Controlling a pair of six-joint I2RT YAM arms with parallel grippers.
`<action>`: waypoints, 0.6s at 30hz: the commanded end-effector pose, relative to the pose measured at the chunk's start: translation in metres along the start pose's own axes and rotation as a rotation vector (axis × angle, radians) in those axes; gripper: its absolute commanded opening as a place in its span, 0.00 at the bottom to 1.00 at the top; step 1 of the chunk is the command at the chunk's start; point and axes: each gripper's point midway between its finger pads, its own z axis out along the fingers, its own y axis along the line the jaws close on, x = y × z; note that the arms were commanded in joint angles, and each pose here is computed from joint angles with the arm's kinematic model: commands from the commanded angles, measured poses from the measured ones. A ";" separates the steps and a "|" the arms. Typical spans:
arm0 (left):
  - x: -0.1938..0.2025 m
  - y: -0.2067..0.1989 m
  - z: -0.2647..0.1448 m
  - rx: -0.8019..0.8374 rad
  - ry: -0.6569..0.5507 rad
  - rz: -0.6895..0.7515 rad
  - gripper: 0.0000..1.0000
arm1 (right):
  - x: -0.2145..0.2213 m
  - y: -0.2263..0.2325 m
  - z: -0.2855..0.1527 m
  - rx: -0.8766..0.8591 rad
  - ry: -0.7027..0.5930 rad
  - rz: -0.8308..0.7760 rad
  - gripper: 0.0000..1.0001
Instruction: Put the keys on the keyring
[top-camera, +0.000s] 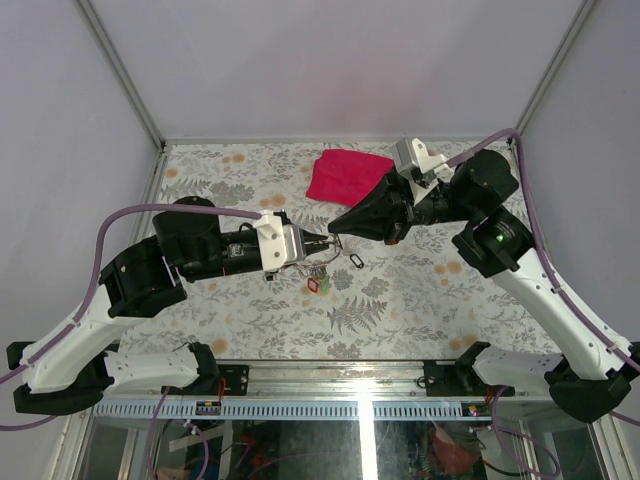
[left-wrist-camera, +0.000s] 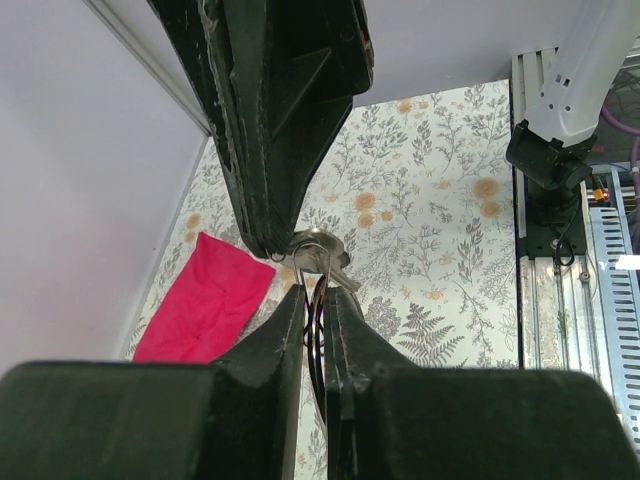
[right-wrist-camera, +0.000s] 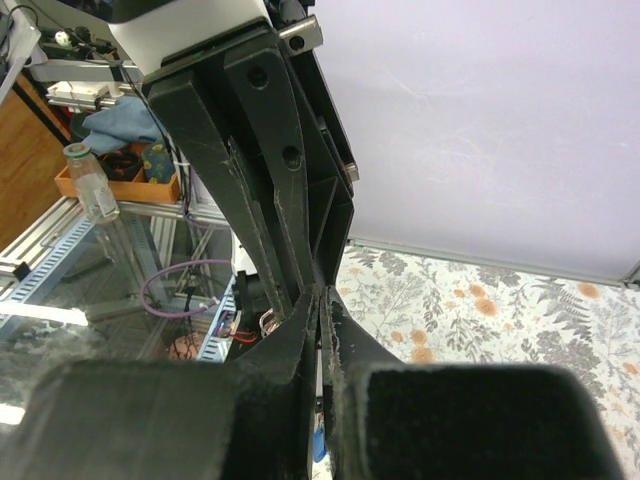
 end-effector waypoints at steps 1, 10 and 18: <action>-0.031 0.007 -0.007 -0.018 -0.096 0.018 0.00 | -0.007 0.005 0.005 -0.054 -0.031 -0.014 0.00; -0.032 0.008 -0.007 -0.021 -0.096 0.021 0.00 | -0.004 0.011 0.008 -0.118 -0.036 0.016 0.00; -0.034 0.009 -0.006 -0.023 -0.101 0.022 0.00 | -0.002 0.016 0.008 -0.158 -0.031 0.038 0.00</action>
